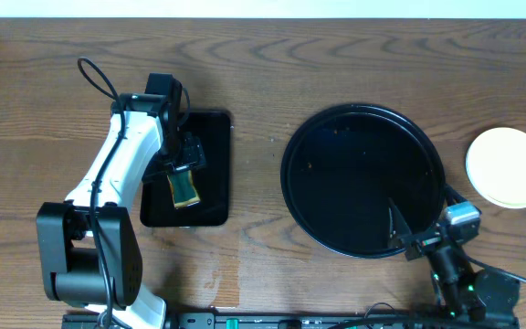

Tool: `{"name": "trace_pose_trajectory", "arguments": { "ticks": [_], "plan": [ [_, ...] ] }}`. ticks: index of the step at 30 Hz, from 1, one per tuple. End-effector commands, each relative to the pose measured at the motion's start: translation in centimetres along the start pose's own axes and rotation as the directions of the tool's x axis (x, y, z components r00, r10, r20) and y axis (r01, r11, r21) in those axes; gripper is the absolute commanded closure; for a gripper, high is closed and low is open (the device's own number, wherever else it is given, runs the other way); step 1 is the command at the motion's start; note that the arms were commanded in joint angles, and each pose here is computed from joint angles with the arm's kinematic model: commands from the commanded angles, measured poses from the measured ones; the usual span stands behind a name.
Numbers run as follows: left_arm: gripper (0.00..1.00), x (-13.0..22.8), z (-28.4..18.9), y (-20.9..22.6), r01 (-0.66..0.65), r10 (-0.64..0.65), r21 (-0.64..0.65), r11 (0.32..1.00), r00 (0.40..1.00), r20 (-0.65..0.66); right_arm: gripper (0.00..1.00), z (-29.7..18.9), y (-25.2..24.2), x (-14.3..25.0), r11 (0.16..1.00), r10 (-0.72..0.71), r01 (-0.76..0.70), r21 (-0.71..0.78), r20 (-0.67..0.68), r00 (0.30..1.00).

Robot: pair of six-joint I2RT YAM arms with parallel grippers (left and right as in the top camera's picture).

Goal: Clean dirty plates on tray and stack at the side

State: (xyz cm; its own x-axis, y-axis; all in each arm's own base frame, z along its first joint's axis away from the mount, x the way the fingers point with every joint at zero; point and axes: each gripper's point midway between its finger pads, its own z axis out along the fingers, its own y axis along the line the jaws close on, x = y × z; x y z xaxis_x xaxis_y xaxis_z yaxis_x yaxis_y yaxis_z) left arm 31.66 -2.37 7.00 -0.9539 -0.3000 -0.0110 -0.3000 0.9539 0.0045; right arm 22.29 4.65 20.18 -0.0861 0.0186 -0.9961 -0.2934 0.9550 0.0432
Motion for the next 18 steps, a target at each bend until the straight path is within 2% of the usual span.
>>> {"name": "trace_pose_trajectory", "arguments": {
  "ticks": [1,5,7,18],
  "plan": [
    [0.17,-0.1,0.0,0.2,0.005,-0.005,-0.006,1.000,1.000,0.000,0.01,1.0,0.3,1.6,0.999,-0.025,0.025,-0.026,0.017,1.000],
    [0.17,-0.1,0.0,0.2,0.005,-0.005,-0.006,1.000,1.000,0.000,0.01,2.0,1.2,2.8,0.997,-0.051,0.055,-0.058,0.071,0.996],
    [0.17,-0.1,0.0,0.2,0.005,-0.005,-0.006,1.000,1.000,0.000,0.01,2.1,1.7,3.7,0.995,-0.056,0.059,-0.076,0.036,0.998],
    [0.17,-0.1,0.0,0.2,0.005,-0.005,-0.006,1.000,1.000,0.000,0.01,2.1,2.0,3.8,0.994,-0.069,0.072,-0.077,0.033,0.997]
  ]
}}
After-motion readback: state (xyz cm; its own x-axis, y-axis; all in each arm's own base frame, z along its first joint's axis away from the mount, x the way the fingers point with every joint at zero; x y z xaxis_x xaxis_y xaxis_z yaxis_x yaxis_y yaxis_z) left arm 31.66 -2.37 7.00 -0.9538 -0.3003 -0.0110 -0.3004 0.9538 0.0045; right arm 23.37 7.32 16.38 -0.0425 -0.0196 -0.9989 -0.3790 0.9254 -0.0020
